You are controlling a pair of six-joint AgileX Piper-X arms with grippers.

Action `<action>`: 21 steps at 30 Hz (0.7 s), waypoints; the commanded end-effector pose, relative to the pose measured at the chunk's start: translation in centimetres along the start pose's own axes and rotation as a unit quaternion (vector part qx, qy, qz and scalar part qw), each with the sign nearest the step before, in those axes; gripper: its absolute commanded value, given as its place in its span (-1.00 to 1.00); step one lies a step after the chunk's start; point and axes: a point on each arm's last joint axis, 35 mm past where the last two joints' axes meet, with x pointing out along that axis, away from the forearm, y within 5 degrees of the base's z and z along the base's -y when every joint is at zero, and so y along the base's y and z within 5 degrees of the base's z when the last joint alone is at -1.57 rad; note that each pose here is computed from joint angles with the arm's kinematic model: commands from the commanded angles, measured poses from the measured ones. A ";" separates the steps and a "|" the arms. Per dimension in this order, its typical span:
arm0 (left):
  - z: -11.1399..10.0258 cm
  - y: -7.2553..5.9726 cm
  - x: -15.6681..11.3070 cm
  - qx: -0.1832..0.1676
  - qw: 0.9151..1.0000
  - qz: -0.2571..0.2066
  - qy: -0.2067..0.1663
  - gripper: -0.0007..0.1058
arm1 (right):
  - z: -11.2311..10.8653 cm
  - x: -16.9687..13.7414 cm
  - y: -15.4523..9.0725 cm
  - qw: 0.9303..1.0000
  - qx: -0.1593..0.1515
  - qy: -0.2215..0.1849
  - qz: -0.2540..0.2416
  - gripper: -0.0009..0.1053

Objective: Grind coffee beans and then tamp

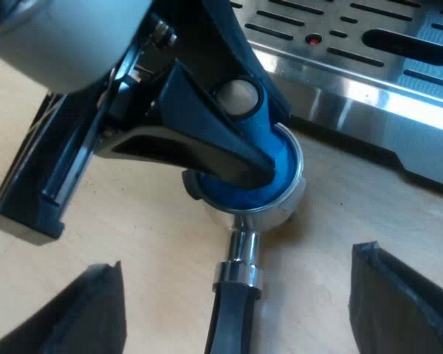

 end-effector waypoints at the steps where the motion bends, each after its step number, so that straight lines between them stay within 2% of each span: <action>1: 0.0 -0.4 -1.2 -0.009 1.000 0.002 0.004 -0.97 | 0.0 0.0 0.0 1.000 -0.005 0.000 0.000 0.25; 6: 1.3 -0.7 -3.4 0.003 0.999 0.012 -0.043 -0.97 | 0.0 0.0 0.0 1.000 -0.005 0.000 0.000 0.25; 11: 2.9 -1.1 -6.0 0.019 0.994 0.025 -0.107 -0.97 | 0.1 0.0 0.0 1.000 -0.003 -0.004 0.000 0.25; 21: 3.8 -2.0 -10.6 0.024 0.985 0.071 -0.156 -0.97 | 0.8 0.0 0.0 0.999 0.009 -0.033 0.002 0.25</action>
